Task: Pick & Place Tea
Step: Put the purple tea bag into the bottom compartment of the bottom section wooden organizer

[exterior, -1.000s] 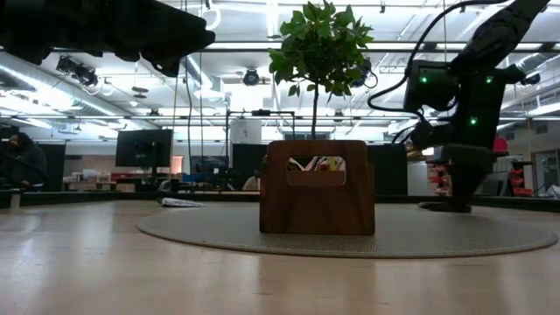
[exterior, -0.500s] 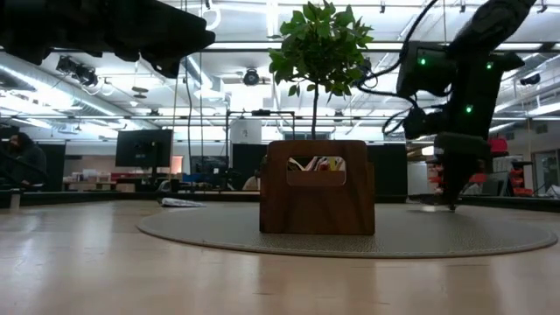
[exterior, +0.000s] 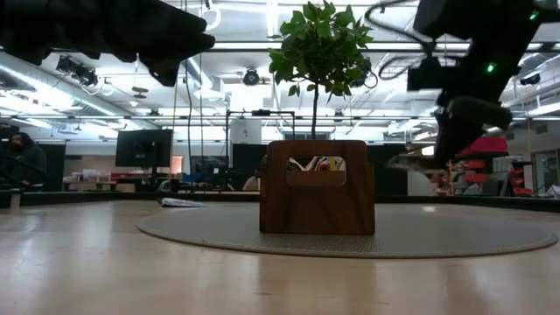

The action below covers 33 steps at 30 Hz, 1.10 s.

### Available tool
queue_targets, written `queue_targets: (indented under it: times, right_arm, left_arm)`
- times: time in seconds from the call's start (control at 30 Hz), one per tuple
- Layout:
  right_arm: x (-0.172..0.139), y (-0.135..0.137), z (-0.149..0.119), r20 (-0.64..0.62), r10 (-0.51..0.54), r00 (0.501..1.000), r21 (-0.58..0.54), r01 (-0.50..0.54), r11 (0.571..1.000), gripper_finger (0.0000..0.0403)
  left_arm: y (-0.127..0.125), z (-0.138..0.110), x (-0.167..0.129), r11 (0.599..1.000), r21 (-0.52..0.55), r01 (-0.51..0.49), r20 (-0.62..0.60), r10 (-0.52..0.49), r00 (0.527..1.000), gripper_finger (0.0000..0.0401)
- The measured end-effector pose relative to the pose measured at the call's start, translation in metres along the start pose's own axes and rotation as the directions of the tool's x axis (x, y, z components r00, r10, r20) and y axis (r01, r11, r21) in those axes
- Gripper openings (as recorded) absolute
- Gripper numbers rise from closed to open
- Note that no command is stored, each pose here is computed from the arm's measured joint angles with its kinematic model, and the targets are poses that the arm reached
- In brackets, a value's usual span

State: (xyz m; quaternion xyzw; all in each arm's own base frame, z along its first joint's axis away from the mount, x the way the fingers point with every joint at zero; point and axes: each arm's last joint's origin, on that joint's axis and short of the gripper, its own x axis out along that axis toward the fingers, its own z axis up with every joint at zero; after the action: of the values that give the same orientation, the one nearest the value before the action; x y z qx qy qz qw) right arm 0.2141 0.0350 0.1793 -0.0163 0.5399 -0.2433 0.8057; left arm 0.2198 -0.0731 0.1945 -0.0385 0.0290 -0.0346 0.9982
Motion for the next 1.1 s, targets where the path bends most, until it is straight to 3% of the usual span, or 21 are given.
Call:
queue_targets:
  times: [0.33,0.47,0.6,0.77,0.9,1.1]
  right_arm:
    - [-0.030,0.037,-0.010,0.247,-0.026,0.969,-0.198,0.076,0.977,0.0000]
    - [-0.040,0.051,-0.011,0.346,0.016,0.938,-0.261,0.079,0.962,0.0000]
    - [-0.050,0.063,-0.011,0.441,0.070,0.895,-0.356,0.103,0.929,0.0000]
    - [-0.061,0.074,-0.010,0.533,0.099,0.840,-0.467,0.195,0.862,0.0000]
    - [-0.065,0.078,-0.007,0.578,0.111,0.809,-0.554,0.289,0.781,0.0000]
    - [-0.068,0.078,0.001,0.625,0.087,0.776,-0.612,0.418,0.671,0.0000]
  left_arm:
    - [0.001,0.000,0.000,0.964,-0.260,-0.050,0.006,0.054,0.999,0.0128]
    - [-0.001,-0.001,0.000,0.951,-0.308,-0.040,0.004,0.043,0.999,0.0128]
    - [-0.006,-0.003,0.000,0.966,-0.257,-0.019,-0.005,0.018,1.000,0.0128]
    - [-0.008,-0.004,0.004,0.942,-0.336,0.005,0.032,0.006,0.999,0.0128]
    - [-0.007,-0.006,0.008,0.914,-0.405,0.002,0.049,0.020,0.999,0.0128]
    - [-0.003,-0.010,0.017,0.847,-0.531,-0.003,0.077,0.052,0.996,0.0128]
